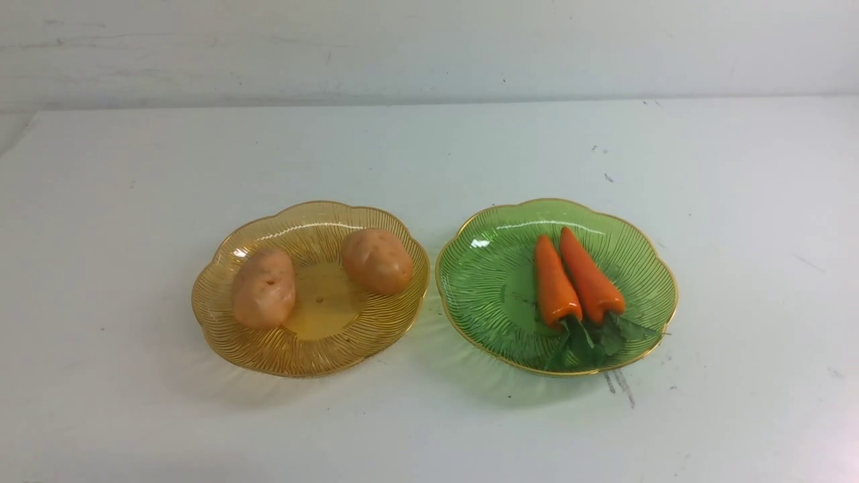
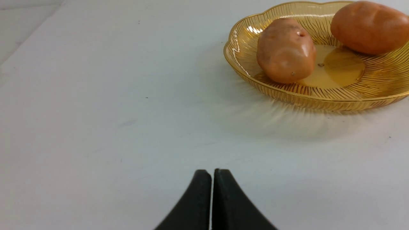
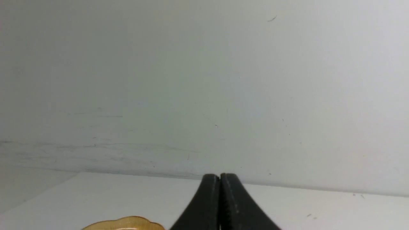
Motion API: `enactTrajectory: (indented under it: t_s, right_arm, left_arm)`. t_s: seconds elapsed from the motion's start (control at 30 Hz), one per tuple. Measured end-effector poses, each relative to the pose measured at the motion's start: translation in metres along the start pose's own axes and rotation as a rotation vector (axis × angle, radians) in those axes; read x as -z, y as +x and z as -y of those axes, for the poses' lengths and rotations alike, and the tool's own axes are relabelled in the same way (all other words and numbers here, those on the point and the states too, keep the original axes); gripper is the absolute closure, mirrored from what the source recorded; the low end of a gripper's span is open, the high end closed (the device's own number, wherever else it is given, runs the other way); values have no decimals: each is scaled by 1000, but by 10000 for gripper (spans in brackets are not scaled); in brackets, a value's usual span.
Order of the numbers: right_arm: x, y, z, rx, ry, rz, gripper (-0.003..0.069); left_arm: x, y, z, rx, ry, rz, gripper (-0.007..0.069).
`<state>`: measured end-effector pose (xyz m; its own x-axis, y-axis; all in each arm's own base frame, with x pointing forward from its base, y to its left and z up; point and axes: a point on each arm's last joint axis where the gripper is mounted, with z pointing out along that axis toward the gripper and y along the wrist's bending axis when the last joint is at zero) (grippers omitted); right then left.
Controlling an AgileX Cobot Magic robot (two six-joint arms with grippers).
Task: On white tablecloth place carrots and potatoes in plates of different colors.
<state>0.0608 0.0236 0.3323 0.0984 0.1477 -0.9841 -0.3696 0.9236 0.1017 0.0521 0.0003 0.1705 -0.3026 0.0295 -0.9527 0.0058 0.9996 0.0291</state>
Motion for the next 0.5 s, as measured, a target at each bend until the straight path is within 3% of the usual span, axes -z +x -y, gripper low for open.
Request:
enactTrajectory:
  t_s: [0.17,0.5]
  right_arm:
    - [-5,5,2,170,21,-31,674]
    - [-3,12,5,194,46,-52,674]
  left_arm:
    - [0,0,0,0,0,0,629]
    - [0,0,0,0,0,0,629]
